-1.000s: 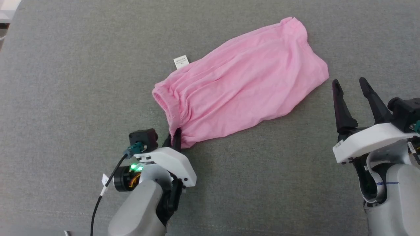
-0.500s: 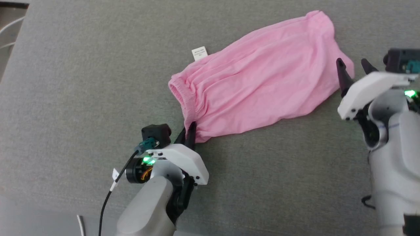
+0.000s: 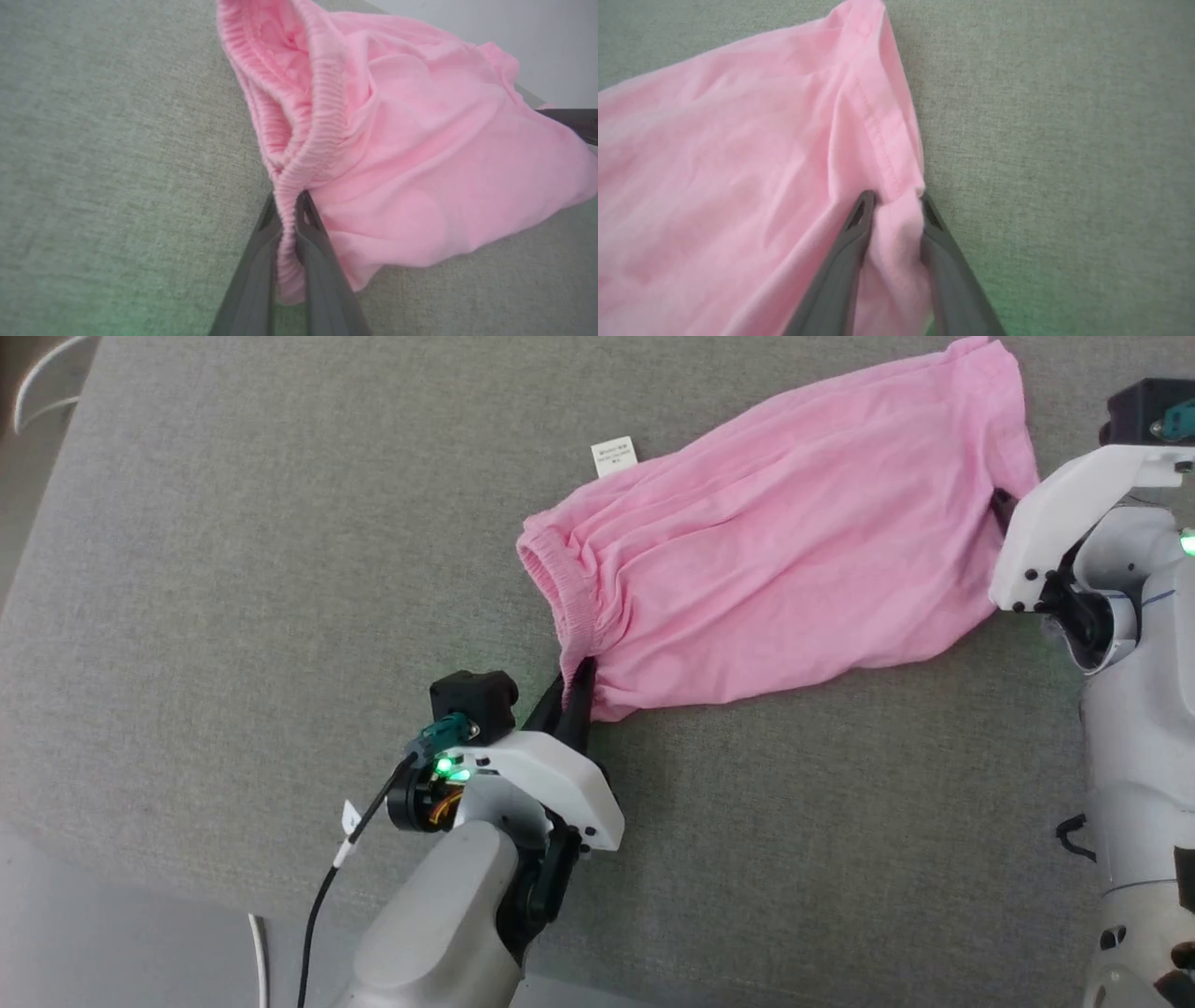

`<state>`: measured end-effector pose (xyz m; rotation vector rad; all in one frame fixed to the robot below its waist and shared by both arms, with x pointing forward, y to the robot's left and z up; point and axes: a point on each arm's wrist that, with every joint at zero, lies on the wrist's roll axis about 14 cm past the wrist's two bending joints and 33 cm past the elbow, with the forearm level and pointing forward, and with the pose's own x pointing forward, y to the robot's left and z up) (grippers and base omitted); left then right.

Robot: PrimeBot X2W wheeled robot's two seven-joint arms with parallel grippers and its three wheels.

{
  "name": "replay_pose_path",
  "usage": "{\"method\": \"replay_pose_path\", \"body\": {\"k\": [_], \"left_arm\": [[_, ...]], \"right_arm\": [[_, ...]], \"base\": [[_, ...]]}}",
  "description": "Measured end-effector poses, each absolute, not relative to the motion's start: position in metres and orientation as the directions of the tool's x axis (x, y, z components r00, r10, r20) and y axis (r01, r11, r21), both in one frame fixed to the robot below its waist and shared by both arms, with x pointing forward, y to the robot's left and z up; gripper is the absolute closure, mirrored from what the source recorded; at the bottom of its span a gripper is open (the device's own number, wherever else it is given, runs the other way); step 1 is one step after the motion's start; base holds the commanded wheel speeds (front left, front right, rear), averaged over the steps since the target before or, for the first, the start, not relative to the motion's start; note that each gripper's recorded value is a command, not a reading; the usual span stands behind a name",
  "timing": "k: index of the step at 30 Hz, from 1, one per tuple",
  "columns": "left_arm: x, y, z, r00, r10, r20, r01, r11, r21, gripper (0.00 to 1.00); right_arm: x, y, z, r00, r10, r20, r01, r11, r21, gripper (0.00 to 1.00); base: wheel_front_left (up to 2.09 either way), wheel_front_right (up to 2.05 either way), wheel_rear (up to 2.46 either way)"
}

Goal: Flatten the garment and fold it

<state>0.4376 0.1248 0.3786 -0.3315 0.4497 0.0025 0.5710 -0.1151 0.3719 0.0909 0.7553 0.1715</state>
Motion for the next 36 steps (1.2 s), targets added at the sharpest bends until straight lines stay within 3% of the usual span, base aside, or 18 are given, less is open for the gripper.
{"method": "replay_pose_path", "body": {"k": [10,21,27,36], "left_arm": [[0.437,0.124,0.387,0.909,-0.085,-0.408,-0.045,0.953,-0.3,1.0],[0.418,0.127,0.403,0.911,-0.109,-0.399,-0.01,0.959,-0.283,1.0],[0.413,0.115,0.411,0.899,-0.157,-0.408,0.035,0.956,-0.292,1.0],[0.396,0.099,0.392,0.834,-0.214,-0.508,0.067,0.954,-0.292,1.0]], "right_arm": [[0.55,-0.124,0.389,0.774,0.19,-0.604,-0.137,0.982,0.133,1.0],[0.482,-0.158,0.436,0.869,0.161,-0.468,-0.098,0.983,0.156,1.0],[0.436,-0.184,0.435,0.863,0.101,-0.496,-0.014,0.984,0.175,1.0],[0.399,-0.203,0.385,0.775,0.043,-0.631,0.07,0.986,0.154,1.0]], "base": [[0.0,0.0,0.0],[0.0,0.0,0.0],[0.0,0.0,0.0],[0.0,0.0,0.0]]}}
